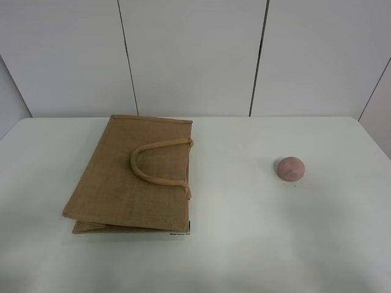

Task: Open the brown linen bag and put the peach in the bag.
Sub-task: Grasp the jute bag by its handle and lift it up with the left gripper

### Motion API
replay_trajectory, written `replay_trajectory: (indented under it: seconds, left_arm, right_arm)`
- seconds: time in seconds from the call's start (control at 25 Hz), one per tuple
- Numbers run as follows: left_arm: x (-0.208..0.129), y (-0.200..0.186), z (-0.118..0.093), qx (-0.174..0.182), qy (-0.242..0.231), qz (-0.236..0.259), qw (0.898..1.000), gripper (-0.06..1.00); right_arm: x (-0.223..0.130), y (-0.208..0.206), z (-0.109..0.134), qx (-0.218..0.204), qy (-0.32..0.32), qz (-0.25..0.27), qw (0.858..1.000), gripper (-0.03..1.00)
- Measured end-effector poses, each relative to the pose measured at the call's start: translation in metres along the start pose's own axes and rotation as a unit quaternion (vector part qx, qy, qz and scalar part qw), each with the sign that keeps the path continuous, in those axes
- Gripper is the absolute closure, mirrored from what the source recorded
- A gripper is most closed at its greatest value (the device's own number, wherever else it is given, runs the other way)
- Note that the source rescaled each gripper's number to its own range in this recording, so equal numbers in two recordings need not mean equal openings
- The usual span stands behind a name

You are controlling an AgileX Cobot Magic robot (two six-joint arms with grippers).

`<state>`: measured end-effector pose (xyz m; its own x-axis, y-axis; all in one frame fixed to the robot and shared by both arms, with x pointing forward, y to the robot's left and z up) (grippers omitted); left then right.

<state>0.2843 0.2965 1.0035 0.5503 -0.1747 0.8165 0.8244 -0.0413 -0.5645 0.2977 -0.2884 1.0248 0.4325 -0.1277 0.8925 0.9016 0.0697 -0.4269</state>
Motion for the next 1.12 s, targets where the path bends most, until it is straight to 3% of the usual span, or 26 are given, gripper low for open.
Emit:
replay_trajectory:
  seconds: [0.48,0.76,1.12]
  left_arm:
    - [0.008,-0.005,0.001,0.0,0.0,-0.003,1.0,-0.06]
    - [0.067,0.014,0.012,-0.015,0.005,0.086,0.996,-0.06]
    - [0.146,0.13,0.028,-0.039,0.0,0.228,0.973,-0.06]
  right_arm:
    - [0.0,0.0,0.0,0.0,0.0,0.0,1.0,-0.03]
    - [0.0,0.0,0.0,0.0,0.0,0.0,1.0,-0.03]
    - [0.0,0.0,0.0,0.0,0.0,0.0,1.0,-0.03]
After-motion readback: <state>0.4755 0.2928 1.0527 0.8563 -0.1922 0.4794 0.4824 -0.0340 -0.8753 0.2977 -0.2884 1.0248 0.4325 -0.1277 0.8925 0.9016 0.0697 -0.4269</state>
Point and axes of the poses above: a point on each arm's last joint axis where the gripper is mounted, y pointing out along that axis toward the gripper, z along the wrist's bending axis when the last joint is at zero, x = y × z, the point moved 7 cm from there along y, pointing out along that axis toward the gripper, and after that the axes turned 10 degrees about y, right-handed, at the moved point
